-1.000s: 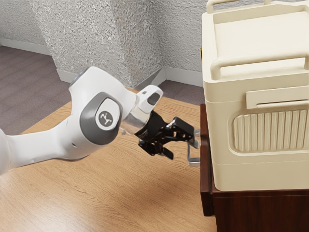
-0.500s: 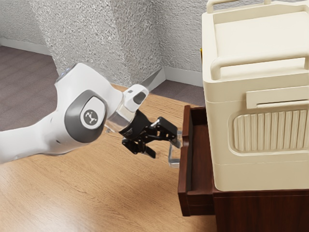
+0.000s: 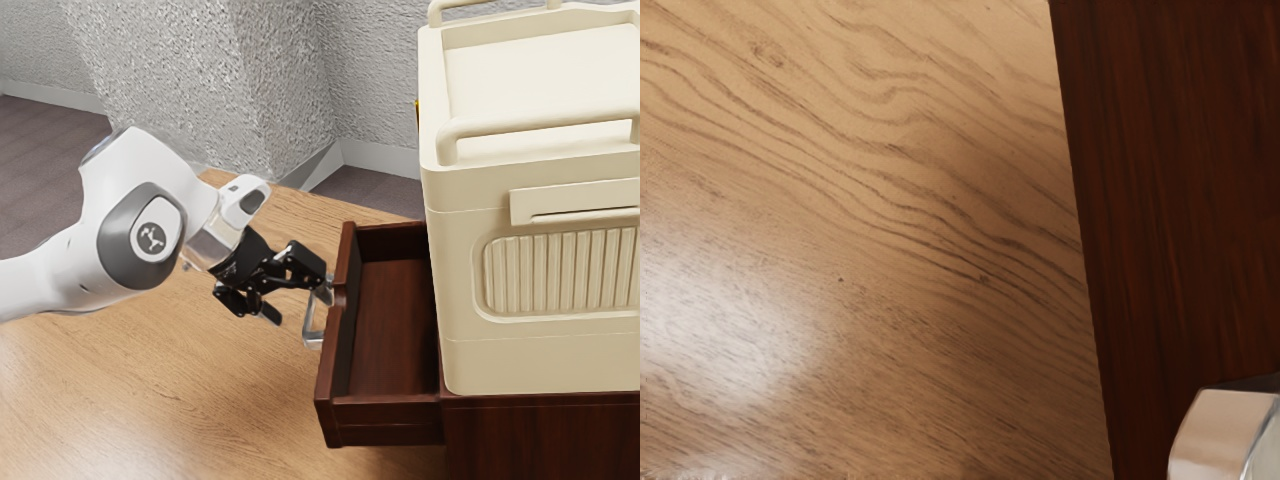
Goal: Pull the drawer handle with one arm to open the drawer
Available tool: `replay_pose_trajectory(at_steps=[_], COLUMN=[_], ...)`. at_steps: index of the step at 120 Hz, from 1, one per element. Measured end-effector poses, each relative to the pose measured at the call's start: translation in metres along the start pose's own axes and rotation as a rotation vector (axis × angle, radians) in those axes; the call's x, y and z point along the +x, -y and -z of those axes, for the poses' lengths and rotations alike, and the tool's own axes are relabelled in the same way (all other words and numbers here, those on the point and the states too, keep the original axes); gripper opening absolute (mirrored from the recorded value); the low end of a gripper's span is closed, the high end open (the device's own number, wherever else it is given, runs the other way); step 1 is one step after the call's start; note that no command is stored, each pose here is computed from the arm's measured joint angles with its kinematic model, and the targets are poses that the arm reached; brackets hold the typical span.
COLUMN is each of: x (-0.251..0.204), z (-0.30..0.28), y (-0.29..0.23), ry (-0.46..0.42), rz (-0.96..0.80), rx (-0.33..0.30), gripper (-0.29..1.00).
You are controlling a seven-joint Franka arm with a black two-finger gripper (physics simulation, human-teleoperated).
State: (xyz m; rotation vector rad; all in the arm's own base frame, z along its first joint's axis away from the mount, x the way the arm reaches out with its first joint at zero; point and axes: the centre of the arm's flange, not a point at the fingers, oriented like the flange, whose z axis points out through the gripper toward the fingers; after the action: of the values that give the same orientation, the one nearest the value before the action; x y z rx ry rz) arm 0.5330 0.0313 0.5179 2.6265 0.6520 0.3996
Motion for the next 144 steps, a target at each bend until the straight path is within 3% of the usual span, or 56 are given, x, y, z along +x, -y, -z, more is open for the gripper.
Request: replay_pose_trajectory(at_steps=[86,144], x=[-0.005,-0.012], z=[0.035,0.043], y=[0.059,0.075], ry=[-0.009,-0.004], rz=[0.052,0.079], rx=[0.065,0.072], gripper=[0.70,0.70])
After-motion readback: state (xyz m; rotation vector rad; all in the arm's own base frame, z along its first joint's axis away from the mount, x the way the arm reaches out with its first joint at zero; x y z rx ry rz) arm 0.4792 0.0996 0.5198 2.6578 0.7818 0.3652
